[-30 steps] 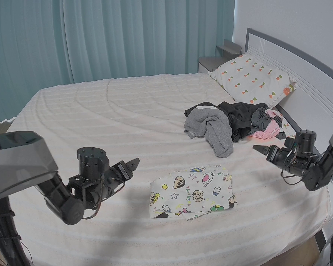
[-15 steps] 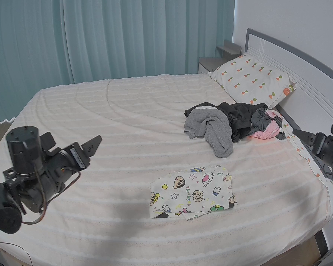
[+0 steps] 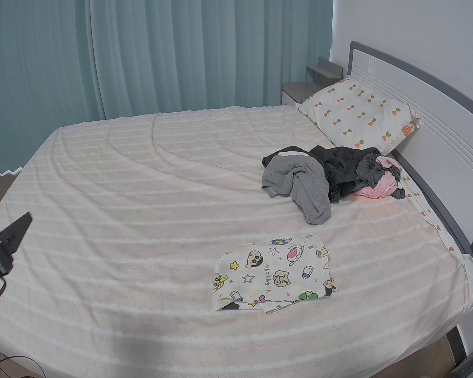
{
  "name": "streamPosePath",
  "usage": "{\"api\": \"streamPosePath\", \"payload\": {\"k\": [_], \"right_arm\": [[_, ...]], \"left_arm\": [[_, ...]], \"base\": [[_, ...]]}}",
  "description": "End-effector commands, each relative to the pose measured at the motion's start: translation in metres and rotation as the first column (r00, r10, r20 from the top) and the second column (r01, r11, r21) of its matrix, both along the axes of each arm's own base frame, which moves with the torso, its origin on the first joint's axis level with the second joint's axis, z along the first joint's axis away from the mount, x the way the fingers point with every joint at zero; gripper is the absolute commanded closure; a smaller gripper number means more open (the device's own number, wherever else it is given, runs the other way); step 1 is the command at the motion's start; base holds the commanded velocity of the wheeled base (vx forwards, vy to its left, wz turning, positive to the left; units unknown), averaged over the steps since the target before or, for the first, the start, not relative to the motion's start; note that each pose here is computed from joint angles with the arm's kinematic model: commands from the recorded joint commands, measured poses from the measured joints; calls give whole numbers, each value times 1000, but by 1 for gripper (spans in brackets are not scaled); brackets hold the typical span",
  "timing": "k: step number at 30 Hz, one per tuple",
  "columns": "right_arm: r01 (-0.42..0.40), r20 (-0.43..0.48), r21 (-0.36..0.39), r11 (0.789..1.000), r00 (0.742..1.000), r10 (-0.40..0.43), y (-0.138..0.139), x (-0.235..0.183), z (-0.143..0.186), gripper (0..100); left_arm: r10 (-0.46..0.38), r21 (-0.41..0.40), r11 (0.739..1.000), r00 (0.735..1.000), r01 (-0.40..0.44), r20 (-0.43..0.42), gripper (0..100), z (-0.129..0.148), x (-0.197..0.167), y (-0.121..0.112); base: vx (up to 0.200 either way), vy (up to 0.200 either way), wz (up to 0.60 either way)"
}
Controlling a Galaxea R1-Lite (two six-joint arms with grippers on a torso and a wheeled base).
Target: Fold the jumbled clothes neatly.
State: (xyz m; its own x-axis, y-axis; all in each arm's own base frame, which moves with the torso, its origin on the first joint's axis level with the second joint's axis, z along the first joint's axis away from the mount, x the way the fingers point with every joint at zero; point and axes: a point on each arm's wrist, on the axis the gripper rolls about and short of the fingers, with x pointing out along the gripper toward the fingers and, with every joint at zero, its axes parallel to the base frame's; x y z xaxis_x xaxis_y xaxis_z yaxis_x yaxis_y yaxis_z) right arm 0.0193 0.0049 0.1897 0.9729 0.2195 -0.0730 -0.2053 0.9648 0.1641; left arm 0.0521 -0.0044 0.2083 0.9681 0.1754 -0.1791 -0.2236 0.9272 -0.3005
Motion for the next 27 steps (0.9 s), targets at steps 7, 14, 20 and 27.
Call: {"api": "streamPosePath", "payload": {"k": [7,14,20,27], "right_arm": [[23,139,-228,973,990,9,0,-44,-109,0],[165,151,-134,977,978,-144,-4,-43,-108,0],[229,90,-147,962,972,-217,-5,-43,-114,0],[224,97,-144,964,973,-212,-5,-42,-114,0]], "left_arm": [[308,95,943,944,-319,116,0,-78,-99,13],[349,123,926,934,-356,74,0,-105,-86,14],[23,222,973,980,-67,197,0,-127,-76,10],[-272,364,905,958,221,94,0,-134,-75,3]], "base": [[0,0,0],[0,0,0],[0,0,0],[0,0,0]]}}
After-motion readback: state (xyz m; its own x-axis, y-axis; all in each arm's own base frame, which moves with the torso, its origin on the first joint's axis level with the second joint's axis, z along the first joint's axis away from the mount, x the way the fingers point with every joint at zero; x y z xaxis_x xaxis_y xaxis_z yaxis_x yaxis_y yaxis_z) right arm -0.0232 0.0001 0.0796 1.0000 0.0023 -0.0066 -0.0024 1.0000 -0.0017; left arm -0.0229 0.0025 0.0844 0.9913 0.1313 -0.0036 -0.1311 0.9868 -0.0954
